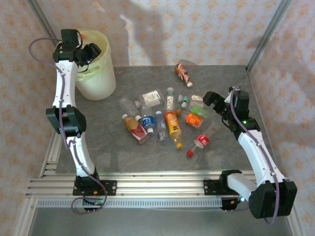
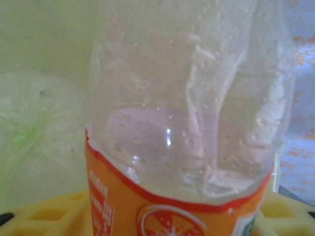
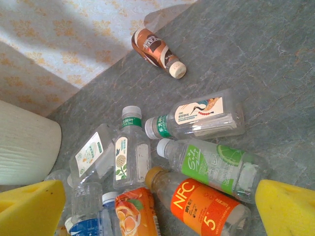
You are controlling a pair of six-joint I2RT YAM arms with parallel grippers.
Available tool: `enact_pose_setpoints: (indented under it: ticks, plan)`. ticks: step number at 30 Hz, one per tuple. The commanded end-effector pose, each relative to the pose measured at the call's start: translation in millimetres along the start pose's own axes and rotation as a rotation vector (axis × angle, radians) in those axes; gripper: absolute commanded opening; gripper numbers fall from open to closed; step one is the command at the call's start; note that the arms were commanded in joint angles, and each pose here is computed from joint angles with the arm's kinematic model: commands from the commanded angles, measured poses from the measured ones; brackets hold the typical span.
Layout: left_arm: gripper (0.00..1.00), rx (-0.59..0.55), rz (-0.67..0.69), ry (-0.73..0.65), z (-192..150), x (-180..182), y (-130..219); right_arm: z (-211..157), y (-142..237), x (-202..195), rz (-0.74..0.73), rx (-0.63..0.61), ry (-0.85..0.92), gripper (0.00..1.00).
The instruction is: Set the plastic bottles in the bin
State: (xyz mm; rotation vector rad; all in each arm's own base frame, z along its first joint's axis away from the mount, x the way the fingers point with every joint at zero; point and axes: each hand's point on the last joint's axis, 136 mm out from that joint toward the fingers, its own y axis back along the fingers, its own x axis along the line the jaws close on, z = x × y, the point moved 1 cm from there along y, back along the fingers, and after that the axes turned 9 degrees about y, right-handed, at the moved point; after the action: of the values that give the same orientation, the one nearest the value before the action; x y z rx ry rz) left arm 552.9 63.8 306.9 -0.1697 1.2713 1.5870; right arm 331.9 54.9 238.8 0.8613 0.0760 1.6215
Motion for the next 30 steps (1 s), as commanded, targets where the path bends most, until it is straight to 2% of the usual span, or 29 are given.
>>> enact_pose_setpoints:
  ticks: [1, 14, 19, 23, 24, 25, 26, 30]
  plan:
    - [0.62, 0.074, -0.02, -0.008, -14.6, -7.4, -6.4, 7.6, 3.6, 4.4, 0.001, -0.018, 0.004, 0.99]
    - [0.81, 0.07, -0.165, -0.037, -6.4, -37.5, -6.0, 2.5, 4.6, 0.3, -0.017, -0.007, 0.013, 0.99]
    - [0.84, 0.081, -0.228, -0.055, -5.8, -50.7, -2.1, 2.9, 4.7, 0.1, -0.019, -0.009, 0.014, 0.99]
    - [0.87, 0.066, -0.269, -0.099, -5.1, -63.4, 12.8, 0.0, 3.6, -2.1, -0.025, -0.002, 0.013, 0.99]
    - [0.89, 0.052, -0.274, -0.118, -4.0, -67.0, 19.9, -0.6, 3.4, -2.3, -0.025, -0.001, 0.015, 0.99]
    - [0.98, 0.037, -0.274, -0.134, -3.2, -70.0, 27.4, -1.6, 3.0, -2.9, -0.026, 0.001, 0.015, 0.99]
    - [1.0, 0.019, -0.273, -0.146, -2.1, -72.7, 35.1, -2.4, 2.7, -3.1, -0.025, 0.004, 0.015, 0.99]
    - [1.0, -0.063, -0.255, -0.181, 2.3, -79.9, 70.5, -6.7, 0.9, 8.0, 0.04, 0.013, 0.035, 0.99]
